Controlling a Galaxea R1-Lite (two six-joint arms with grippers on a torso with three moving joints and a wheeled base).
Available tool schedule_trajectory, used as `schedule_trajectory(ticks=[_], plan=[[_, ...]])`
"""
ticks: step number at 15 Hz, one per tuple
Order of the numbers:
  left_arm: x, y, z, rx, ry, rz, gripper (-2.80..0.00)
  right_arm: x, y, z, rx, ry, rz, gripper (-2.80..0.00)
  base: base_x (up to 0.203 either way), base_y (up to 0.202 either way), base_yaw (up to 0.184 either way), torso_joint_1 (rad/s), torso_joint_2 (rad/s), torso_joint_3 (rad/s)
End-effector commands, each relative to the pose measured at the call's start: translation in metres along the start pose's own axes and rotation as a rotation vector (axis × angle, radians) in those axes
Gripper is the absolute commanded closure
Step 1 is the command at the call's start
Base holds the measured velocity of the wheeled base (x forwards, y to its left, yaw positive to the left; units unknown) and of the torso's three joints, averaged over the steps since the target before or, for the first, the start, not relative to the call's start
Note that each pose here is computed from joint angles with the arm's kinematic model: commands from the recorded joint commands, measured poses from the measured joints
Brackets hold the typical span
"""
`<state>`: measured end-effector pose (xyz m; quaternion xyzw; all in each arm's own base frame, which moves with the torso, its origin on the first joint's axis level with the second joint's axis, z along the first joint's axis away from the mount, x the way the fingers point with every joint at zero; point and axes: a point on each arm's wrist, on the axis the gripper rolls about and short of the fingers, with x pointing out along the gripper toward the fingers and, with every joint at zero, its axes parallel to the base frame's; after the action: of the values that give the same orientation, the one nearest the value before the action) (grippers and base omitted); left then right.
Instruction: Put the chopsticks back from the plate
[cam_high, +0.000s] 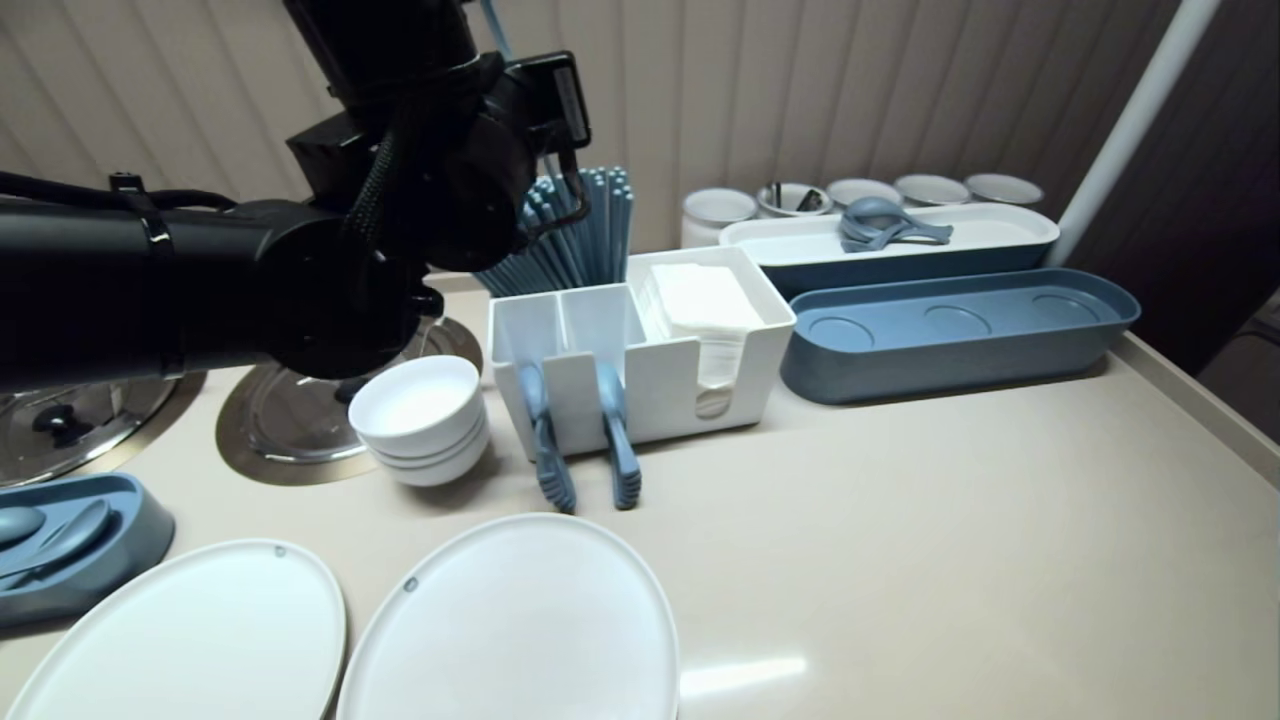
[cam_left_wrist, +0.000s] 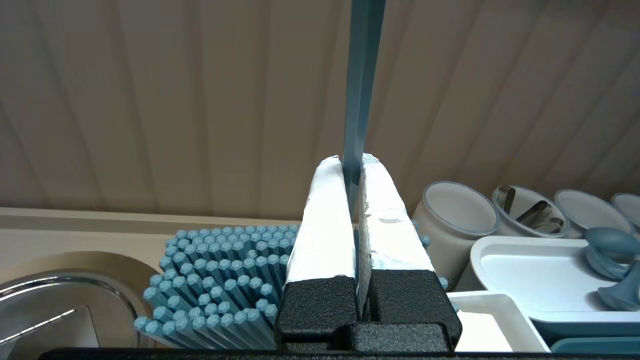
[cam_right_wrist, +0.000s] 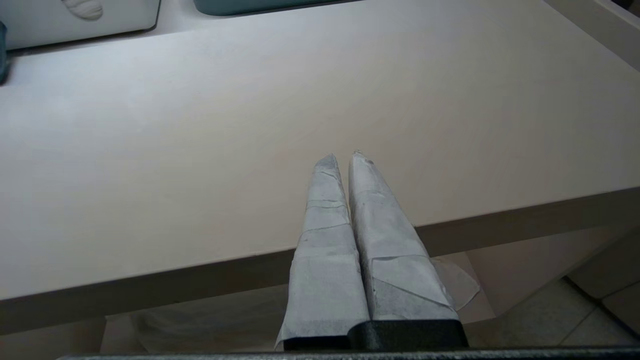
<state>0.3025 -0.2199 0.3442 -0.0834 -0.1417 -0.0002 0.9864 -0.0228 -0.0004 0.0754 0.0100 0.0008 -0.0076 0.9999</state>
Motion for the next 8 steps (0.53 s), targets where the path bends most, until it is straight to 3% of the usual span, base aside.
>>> schedule_trajectory(ticks=[1,8], plan=[[0.007,-0.005,-0.017,0.020,0.024,0.005,0.00,0.000,0.000,0.000,0.000,0.000,0.000,0.00,0.000,0.000,0.000,0.000,0.00,0.000],[0.013,-0.011,-0.043,0.071,0.089,-0.009,0.00,0.000,0.000,0.000,0.000,0.000,0.000,0.00,0.000,0.000,0.000,0.000,0.00,0.000]])
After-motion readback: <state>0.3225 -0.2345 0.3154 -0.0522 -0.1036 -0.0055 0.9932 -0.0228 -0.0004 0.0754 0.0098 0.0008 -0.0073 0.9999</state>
